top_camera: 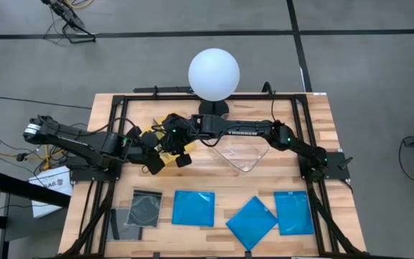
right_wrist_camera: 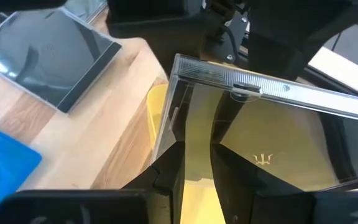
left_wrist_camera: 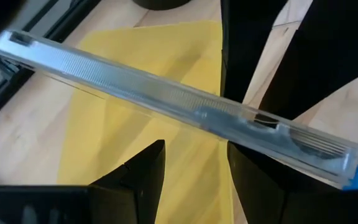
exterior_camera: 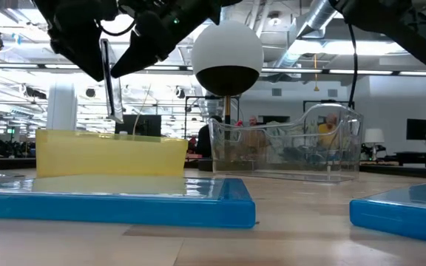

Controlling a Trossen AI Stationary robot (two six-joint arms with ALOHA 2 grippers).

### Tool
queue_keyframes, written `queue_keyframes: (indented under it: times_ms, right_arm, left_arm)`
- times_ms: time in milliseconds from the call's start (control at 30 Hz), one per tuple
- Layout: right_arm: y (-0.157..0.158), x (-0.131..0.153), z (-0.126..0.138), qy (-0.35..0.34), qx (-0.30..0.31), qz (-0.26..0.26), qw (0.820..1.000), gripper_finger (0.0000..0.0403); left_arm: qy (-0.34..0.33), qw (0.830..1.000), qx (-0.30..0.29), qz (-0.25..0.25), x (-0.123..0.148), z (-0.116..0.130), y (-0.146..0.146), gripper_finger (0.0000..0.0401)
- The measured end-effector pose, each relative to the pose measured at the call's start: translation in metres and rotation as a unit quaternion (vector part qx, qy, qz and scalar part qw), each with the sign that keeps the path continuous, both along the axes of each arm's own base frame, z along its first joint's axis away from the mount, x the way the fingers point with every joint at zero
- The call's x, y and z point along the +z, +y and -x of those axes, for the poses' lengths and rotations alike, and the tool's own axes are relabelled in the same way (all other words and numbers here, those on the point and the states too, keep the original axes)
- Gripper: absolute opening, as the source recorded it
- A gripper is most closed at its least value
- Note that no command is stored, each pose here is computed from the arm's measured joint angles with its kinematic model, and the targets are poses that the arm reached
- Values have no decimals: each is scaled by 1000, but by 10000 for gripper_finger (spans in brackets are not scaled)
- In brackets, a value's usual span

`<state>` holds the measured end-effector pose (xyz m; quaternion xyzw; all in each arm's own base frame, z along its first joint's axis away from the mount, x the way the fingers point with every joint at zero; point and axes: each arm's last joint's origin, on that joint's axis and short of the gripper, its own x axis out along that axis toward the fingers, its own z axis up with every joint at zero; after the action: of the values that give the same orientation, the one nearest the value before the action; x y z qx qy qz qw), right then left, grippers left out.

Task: Pick & place jewel cases by type
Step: Put the right black CD case into the yellow bin

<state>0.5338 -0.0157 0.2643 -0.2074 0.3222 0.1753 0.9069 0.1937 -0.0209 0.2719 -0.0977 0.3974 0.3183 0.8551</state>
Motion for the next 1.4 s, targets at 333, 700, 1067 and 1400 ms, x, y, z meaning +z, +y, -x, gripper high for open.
queue_keyframes:
  times_ms: [333,700,1067,1400]
  right_arm:
    - [-7,-1,-1,-9,13,8,1000,75]
    - [-12,-8,-7,-30,11,8,999,75]
    - [-11,-36,-20,-33,17,2,999,75]
    - [-12,-57,-27,-27,13,-5,1000,75]
  left_arm:
    - [-16,999,33,3,0,1,1,174]
    - [-31,995,95,20,-14,5,3,174]
    - [-25,990,133,42,-35,11,1,174]
    - [-37,981,179,72,-54,16,-1,174]
